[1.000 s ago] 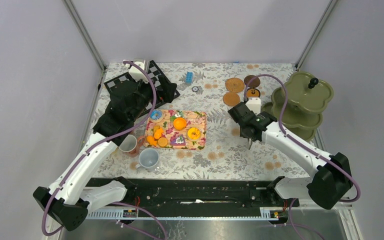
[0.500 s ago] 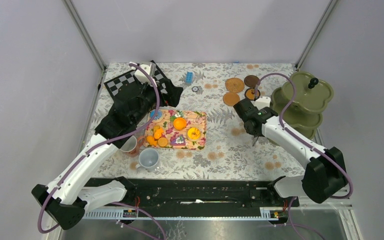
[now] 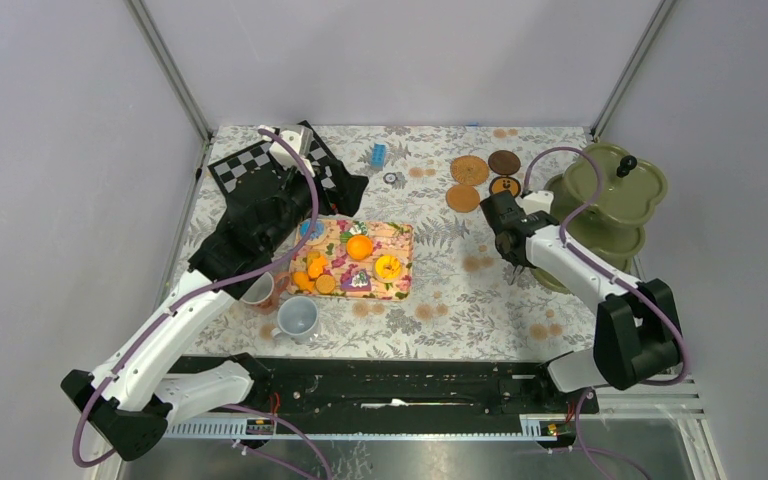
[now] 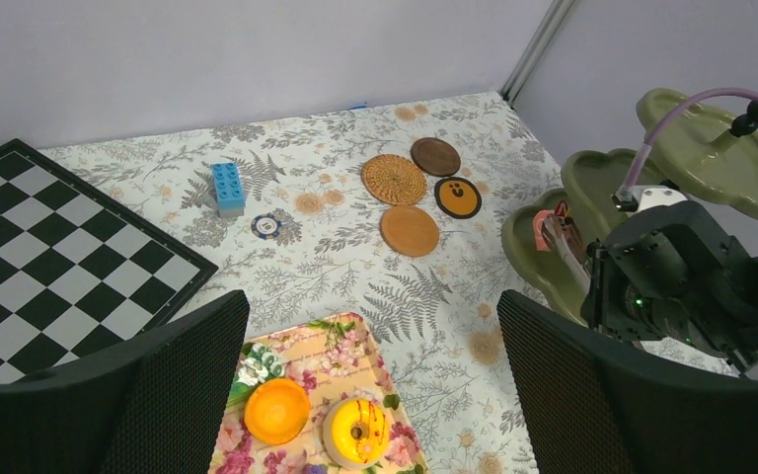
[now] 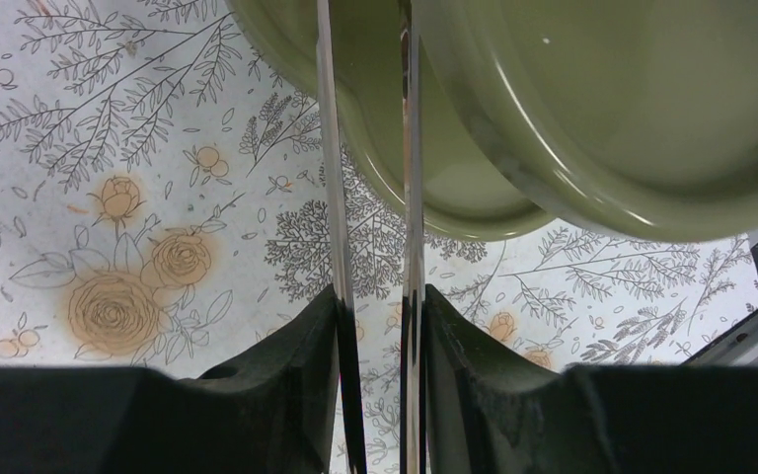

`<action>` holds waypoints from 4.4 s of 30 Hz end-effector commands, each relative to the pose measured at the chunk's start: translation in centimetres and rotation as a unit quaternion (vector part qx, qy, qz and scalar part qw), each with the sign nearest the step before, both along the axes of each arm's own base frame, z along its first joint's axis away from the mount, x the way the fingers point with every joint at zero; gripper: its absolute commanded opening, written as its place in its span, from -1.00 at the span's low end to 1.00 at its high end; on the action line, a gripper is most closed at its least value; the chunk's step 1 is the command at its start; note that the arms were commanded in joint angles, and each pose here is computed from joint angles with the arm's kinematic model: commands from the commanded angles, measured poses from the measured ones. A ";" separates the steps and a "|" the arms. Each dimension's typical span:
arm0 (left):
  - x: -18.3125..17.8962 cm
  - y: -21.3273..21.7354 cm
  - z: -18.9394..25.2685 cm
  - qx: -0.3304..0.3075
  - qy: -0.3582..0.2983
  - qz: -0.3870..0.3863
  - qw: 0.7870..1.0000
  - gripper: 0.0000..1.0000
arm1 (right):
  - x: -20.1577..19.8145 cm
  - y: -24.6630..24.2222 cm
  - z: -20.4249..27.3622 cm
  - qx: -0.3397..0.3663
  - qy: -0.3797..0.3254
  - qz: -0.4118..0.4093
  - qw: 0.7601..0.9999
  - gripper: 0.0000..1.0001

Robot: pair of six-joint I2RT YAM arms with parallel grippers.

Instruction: Serve the afternoon tea

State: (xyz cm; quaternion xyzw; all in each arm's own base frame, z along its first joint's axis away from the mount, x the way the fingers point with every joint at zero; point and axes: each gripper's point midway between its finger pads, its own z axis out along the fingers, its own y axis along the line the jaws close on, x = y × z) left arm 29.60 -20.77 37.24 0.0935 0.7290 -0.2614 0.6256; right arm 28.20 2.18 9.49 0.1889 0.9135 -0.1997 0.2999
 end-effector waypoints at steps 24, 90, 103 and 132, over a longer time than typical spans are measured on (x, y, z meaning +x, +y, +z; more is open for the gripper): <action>-0.2 -0.1 1.5 -0.008 -0.027 0.001 1.000 0.98 | 2.0 -1.0 -2.3 -0.018 -0.002 -0.013 1.000 -0.28; -0.1 -0.5 1.0 -0.004 -0.021 -0.003 1.000 0.98 | 1.2 0.4 -0.5 0.024 -0.056 0.008 0.998 0.06; 0.5 -0.4 0.4 0.005 -0.015 0.006 1.000 0.98 | -0.5 10.4 4.2 0.221 -0.116 0.324 0.913 0.05; 1.5 1.5 0.3 0.017 -0.019 0.049 0.998 0.98 | -1.7 29.0 4.0 0.239 -0.002 0.408 0.881 0.09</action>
